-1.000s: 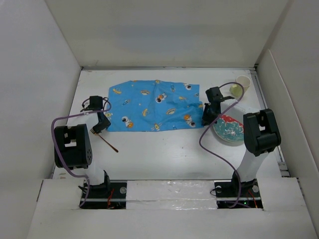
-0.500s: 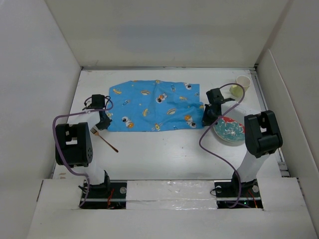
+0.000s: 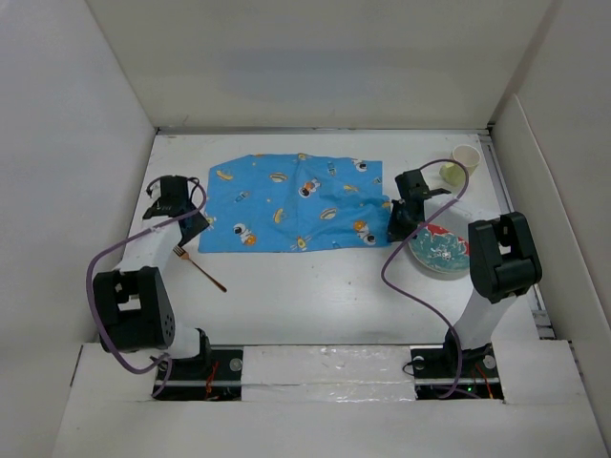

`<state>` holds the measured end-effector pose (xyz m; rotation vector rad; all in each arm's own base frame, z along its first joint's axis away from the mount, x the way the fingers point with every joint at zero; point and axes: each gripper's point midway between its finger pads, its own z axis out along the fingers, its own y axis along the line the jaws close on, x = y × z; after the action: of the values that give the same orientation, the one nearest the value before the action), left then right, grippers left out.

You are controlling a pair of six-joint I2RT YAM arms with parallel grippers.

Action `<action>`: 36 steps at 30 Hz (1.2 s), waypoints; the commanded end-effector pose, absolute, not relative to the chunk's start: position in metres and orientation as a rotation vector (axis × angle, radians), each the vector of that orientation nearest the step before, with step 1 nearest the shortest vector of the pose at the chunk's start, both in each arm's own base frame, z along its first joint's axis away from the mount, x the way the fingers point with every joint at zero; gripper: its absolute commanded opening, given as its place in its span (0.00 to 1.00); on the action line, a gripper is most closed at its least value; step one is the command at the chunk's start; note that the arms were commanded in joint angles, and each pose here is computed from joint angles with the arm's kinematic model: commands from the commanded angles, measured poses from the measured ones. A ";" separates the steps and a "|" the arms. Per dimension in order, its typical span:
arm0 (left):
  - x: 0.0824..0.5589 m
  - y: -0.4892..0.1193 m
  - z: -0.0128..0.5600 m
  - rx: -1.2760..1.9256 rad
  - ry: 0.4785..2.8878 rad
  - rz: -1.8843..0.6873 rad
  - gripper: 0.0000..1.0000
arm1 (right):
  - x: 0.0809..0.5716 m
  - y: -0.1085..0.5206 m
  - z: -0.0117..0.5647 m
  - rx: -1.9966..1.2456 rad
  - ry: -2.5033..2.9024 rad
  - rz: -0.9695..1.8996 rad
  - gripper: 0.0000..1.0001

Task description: Set the dinner table for one person

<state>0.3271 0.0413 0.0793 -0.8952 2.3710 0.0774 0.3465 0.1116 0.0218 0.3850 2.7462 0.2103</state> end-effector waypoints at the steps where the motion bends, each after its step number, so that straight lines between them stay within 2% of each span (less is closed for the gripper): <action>1: 0.319 0.027 0.065 -0.866 2.449 0.001 0.42 | 0.350 0.107 0.028 0.361 2.715 0.206 0.00; 13: 0.304 0.027 0.007 -0.859 2.613 0.139 0.39 | 0.350 0.116 0.031 0.350 2.708 0.278 0.00; 16: 0.297 0.030 -0.008 -0.870 2.648 0.183 0.36 | 0.350 0.117 0.032 0.353 2.704 0.292 0.00; 19: 0.300 0.032 -0.013 -0.867 2.655 0.202 0.29 | 0.351 0.118 0.034 0.357 2.692 0.300 0.00; 21: 0.303 0.034 -0.013 -0.863 2.650 0.216 0.14 | 0.352 0.119 0.037 0.358 2.681 0.310 0.00; 24: 0.306 0.035 -0.014 -0.858 2.652 0.224 0.00 | 0.353 0.120 0.042 0.357 2.663 0.326 0.00; 27: 0.316 0.034 -0.002 -0.846 2.621 0.199 0.00 | 0.355 0.120 0.052 0.354 2.633 0.332 0.00; 28: 0.329 0.033 0.024 -0.834 2.551 0.156 0.00 | 0.356 0.123 0.064 0.333 2.609 0.341 0.00; 30: 0.335 0.031 0.036 -0.823 2.526 0.123 0.00 | 0.356 0.121 0.070 0.329 2.598 0.334 0.00; 36: 0.372 0.019 0.180 -0.727 2.211 -0.090 0.00 | 0.358 0.124 0.171 0.256 2.387 0.388 0.00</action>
<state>0.3361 0.0251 0.0624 -0.8143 2.4962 0.0649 0.3454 0.1211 0.0994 0.3155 2.5570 0.3606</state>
